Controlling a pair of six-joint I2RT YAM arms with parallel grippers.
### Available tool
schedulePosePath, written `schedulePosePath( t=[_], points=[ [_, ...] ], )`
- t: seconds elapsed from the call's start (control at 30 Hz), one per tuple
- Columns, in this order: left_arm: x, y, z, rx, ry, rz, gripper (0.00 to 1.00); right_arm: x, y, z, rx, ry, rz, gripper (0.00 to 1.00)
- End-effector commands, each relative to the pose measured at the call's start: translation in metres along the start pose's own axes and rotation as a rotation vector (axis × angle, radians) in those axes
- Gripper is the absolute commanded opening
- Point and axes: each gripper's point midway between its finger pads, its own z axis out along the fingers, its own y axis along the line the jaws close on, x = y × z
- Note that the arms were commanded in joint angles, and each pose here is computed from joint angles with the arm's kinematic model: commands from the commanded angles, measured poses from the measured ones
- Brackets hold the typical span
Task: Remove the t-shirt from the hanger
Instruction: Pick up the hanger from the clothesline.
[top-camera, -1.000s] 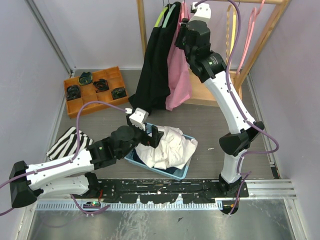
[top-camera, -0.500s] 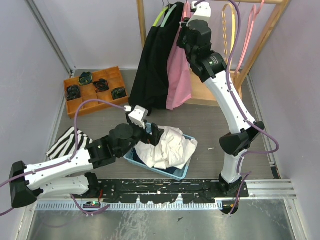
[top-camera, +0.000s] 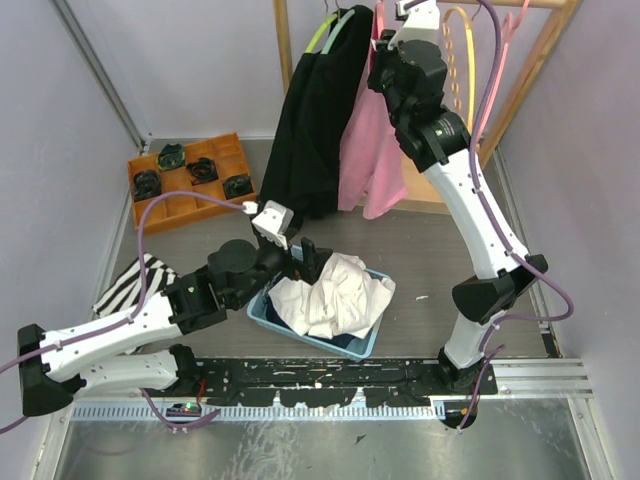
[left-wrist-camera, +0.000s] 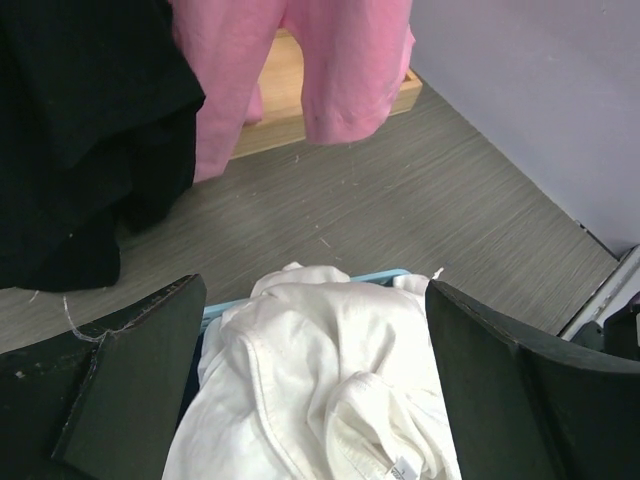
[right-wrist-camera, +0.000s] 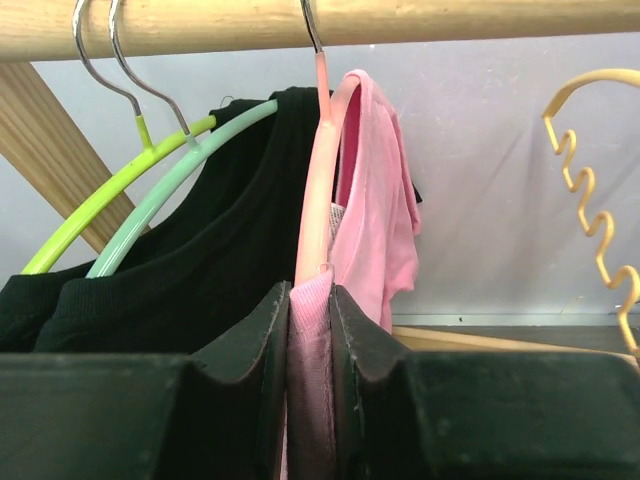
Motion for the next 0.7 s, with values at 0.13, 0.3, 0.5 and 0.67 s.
schedulePosePath(
  t=[0.13,0.3,0.5,0.67],
  points=[
    [-0.050,-0.009,-0.009,0.031,-0.097,0.009,0.98,-0.112,-0.013,-0.048,-0.037,-0.296,0.075,0.01],
    [-0.070,-0.009,-0.013,0.030,-0.136,0.034,0.98,-0.113,-0.017,-0.062,-0.051,-0.298,0.073,0.01],
    [-0.107,-0.012,-0.016,0.018,-0.205,0.079,0.98,-0.093,-0.023,-0.086,-0.081,-0.255,0.083,0.01],
    [-0.142,-0.018,-0.013,0.009,-0.264,0.123,0.98,-0.077,-0.027,-0.112,-0.129,-0.228,0.100,0.01]
  ],
)
